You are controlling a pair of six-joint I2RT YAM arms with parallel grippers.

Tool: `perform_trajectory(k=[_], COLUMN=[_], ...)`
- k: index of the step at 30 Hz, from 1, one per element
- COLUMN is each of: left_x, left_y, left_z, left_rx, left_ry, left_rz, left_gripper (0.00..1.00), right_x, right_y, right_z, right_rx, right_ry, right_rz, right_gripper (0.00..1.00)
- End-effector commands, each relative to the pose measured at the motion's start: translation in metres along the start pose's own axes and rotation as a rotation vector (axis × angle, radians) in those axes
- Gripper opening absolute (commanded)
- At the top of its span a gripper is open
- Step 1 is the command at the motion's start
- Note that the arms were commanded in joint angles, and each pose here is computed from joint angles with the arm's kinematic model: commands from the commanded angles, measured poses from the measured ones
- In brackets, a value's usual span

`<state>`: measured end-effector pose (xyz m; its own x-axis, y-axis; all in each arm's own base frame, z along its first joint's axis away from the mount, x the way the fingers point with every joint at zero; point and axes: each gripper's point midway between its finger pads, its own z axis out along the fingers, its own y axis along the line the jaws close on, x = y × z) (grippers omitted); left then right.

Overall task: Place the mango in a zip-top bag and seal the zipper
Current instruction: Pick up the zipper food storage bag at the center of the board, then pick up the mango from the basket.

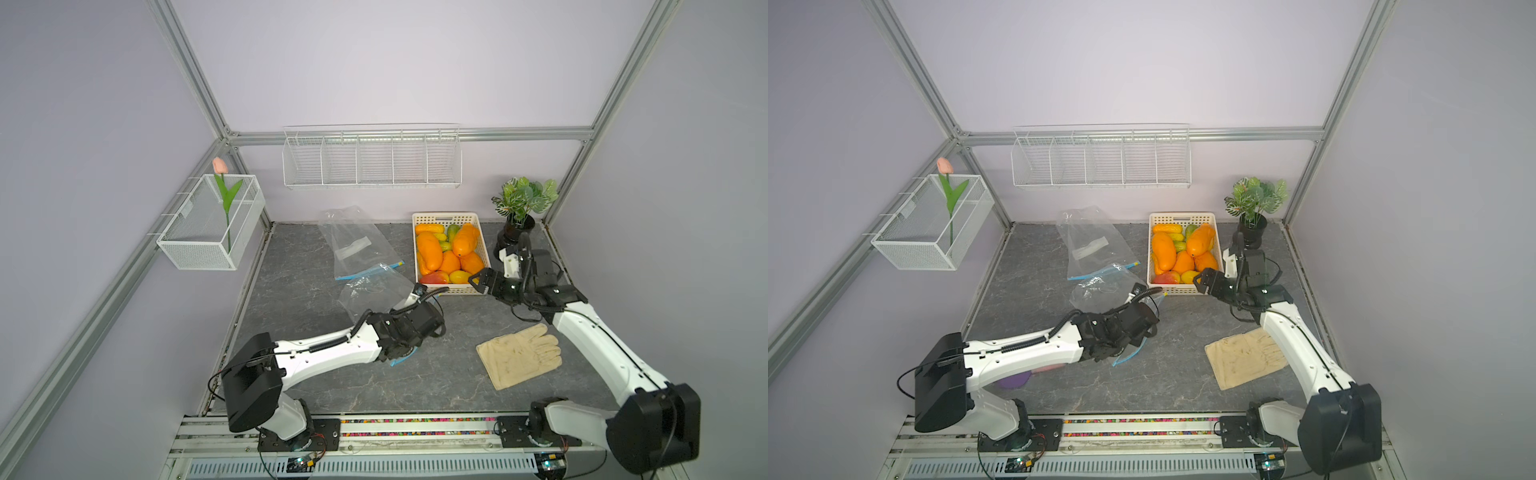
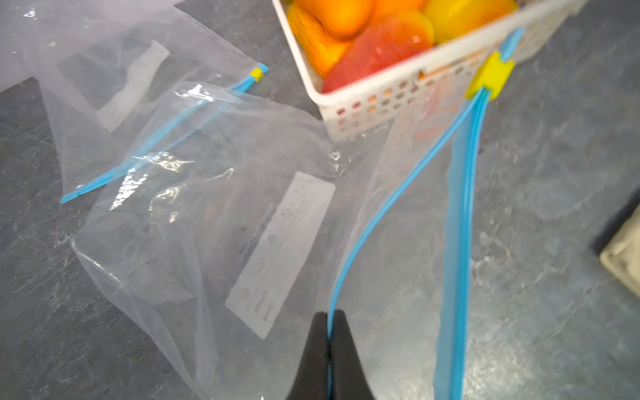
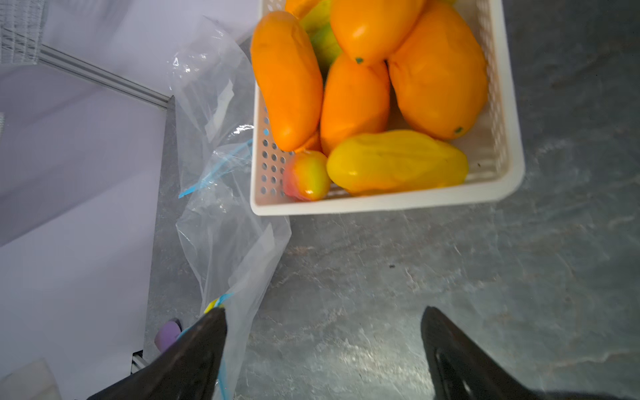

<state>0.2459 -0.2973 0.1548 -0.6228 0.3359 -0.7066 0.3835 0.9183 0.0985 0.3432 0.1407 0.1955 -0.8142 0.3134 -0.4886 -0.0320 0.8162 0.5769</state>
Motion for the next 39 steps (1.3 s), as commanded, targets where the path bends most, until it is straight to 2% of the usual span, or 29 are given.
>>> perform_trajectory(k=[1, 4, 8, 15, 22, 30, 33, 34, 36, 39], left_x=[-0.005, -0.009, -0.017, -0.029, -0.041, -0.051, -0.054, -0.055, -0.058, -0.065], left_y=[0.01, 0.02, 0.024, 0.041, 0.058, 0.049, 0.045, 0.044, 0.041, 0.04], left_z=[-0.003, -0.008, -0.018, -0.035, -0.046, -0.027, -0.019, -0.017, -0.011, -0.008], left_rx=[0.036, 0.033, 0.053, 0.025, -0.073, -0.037, -0.023, -0.011, 0.024, 0.057], left_ry=[0.025, 0.019, 0.002, -0.033, -0.027, 0.017, 0.026, 0.032, 0.046, 0.036], left_rz=[-0.106, -0.161, -0.218, -0.332, -0.365, -0.451, -0.472, -0.483, -0.514, -0.54], left_gripper=[0.0, 0.0, 0.0, 0.0, 0.0, 0.0, 0.0, 0.0, 0.0, 0.0], right_x=[-0.023, -0.041, -0.062, -0.072, -0.067, -0.063, -0.066, -0.068, -0.075, -0.087], right_y=[0.023, 0.035, 0.039, 0.034, 0.033, 0.015, 0.019, 0.021, 0.027, 0.044], right_z=[0.02, 0.051, 0.1, 0.168, 0.199, 0.23, 0.228, 0.225, 0.215, 0.192], right_rx=[0.018, 0.071, 0.17, 0.202, 0.195, 0.272, 0.271, 0.274, 0.275, 0.238], right_ry=[-0.028, -0.025, 0.041, 0.174, 0.221, 0.249, 0.234, 0.227, 0.204, 0.147], right_rz=[-0.023, -0.093, -0.204, -0.302, -0.378, -0.404, -0.403, -0.402, -0.396, -0.388], right_gripper=[0.91, 0.91, 0.9, 0.89, 0.89, 0.89, 0.99, 0.97, 0.82, 0.67])
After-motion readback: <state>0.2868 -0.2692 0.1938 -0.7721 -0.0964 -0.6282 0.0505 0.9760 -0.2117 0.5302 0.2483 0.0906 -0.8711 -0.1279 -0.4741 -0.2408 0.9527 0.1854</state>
